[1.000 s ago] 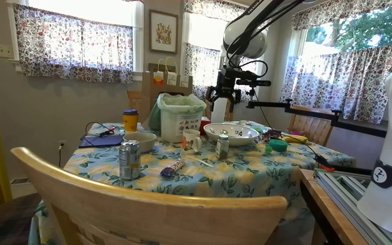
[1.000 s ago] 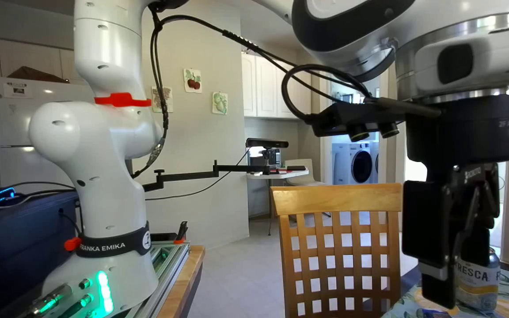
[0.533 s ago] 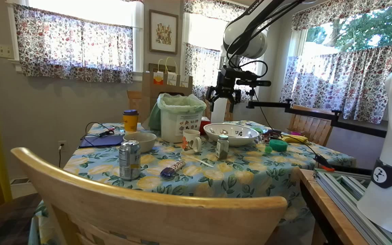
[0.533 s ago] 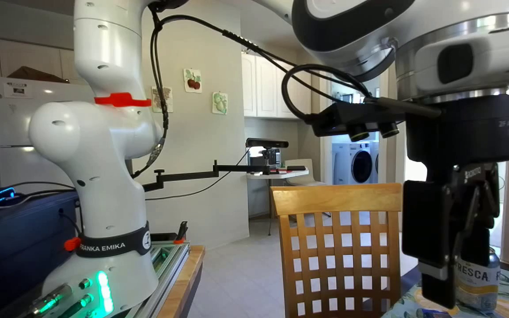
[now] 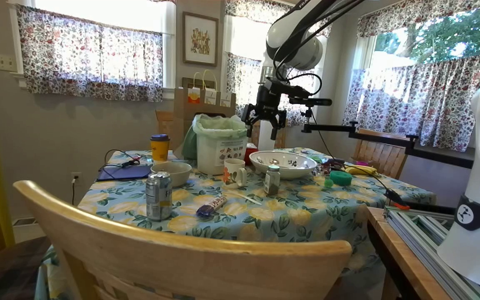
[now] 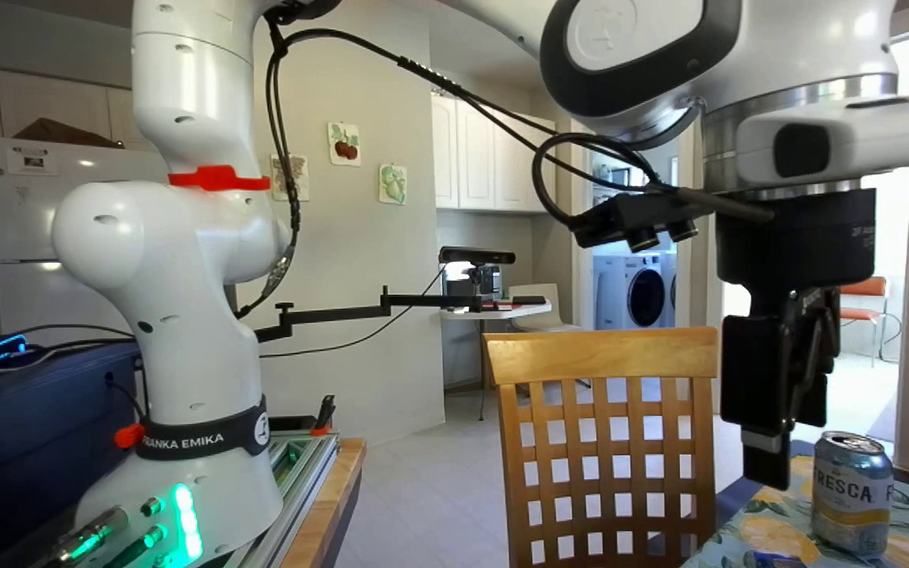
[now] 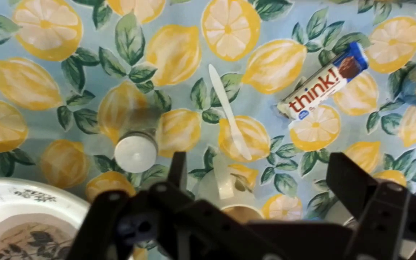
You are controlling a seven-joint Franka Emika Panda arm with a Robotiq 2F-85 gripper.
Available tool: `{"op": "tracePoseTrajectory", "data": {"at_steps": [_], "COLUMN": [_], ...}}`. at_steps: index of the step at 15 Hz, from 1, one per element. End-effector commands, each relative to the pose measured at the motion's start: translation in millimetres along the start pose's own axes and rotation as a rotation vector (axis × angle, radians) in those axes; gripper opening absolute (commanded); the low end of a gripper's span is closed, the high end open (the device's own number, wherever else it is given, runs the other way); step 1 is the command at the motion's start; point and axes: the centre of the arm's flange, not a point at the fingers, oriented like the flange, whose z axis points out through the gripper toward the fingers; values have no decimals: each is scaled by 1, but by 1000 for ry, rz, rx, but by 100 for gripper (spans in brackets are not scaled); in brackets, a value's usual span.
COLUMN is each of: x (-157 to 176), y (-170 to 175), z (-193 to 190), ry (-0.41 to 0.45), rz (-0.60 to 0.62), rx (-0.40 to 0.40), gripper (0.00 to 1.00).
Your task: Push the chair forward
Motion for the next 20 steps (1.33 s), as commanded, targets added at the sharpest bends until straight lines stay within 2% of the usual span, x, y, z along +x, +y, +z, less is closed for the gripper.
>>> {"op": "tracePoseTrajectory", "data": {"at_steps": [1, 5, 11, 14, 16, 17, 20], "x": [-32, -74, -149, -182, -187, -175, -180], "y": [-27, -60, -90, -102, -102, -117, -115], "z": [-5, -8, -7, -3, -5, -1, -4], "ry": [-55, -105, -162, -178, -141, -171, -155], "rz": [-134, -292, -532, -665, -728, -669, -704], "rx": [78, 118, 162, 220, 214, 179, 186], "gripper": [100, 100, 100, 100, 100, 100, 100]}}
